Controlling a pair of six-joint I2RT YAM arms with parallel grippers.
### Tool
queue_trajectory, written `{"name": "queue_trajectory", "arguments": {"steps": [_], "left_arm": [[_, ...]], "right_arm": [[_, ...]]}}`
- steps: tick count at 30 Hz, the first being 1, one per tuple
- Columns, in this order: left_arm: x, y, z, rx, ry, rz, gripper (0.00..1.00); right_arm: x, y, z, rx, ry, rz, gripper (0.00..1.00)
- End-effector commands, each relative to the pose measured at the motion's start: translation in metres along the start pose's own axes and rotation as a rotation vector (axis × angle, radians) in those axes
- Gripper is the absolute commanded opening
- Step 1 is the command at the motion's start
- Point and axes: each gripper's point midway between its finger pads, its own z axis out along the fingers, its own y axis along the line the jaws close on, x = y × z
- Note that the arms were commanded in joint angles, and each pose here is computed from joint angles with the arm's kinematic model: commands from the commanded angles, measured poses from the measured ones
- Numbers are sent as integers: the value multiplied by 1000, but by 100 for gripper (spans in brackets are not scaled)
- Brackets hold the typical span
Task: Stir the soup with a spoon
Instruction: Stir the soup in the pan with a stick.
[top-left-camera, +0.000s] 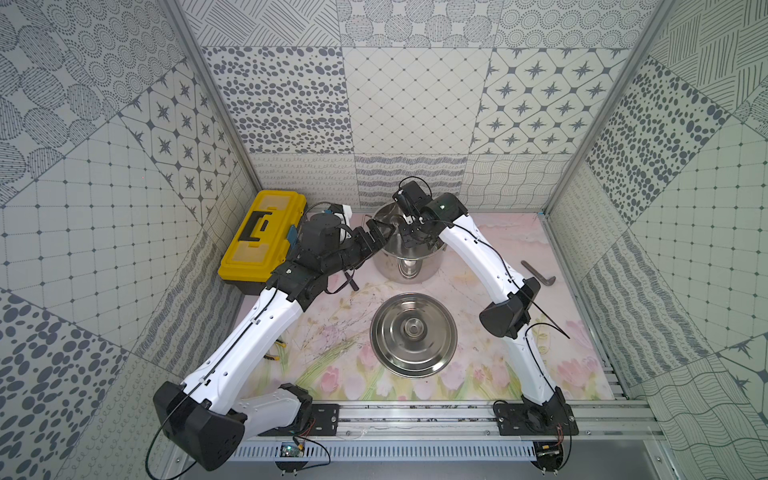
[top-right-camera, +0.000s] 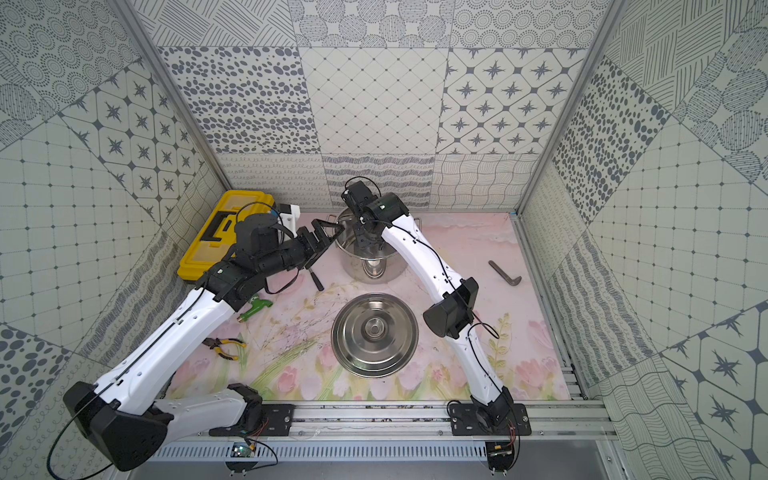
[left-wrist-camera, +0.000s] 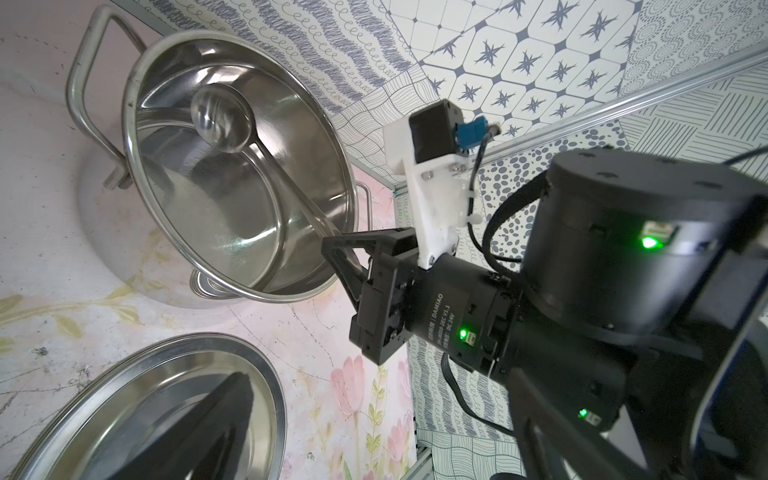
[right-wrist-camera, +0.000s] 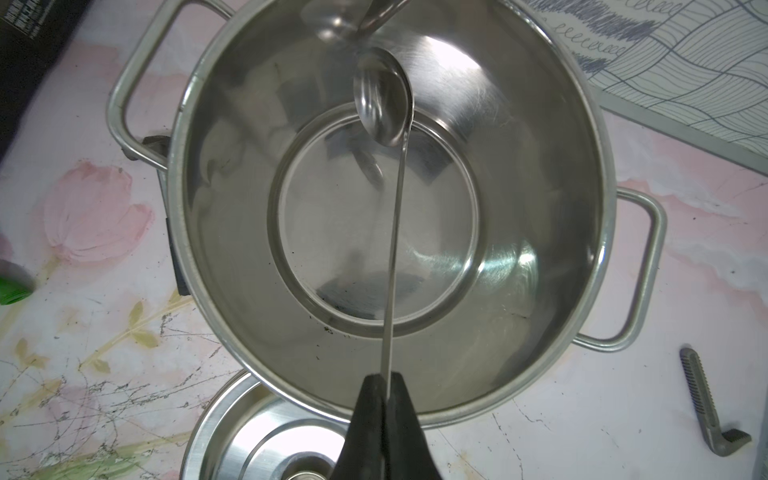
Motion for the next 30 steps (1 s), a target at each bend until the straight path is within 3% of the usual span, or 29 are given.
{"name": "queue_trajectory", "arguments": {"steps": [1, 12, 21, 30], "left_arm": [[-2, -7, -1, 19, 1, 19, 99], [-3, -9, 0, 18, 8, 28, 100], [-1, -7, 2, 10, 12, 24, 100], [2, -10, 3, 7, 14, 29, 100]], "right_arm": [[-7, -23, -7, 62, -28, 10, 0], [19, -39, -22, 92, 30, -34, 0], [45, -11, -37, -11, 35, -24, 0], [25, 20, -30, -84, -2, -5, 0]]}}
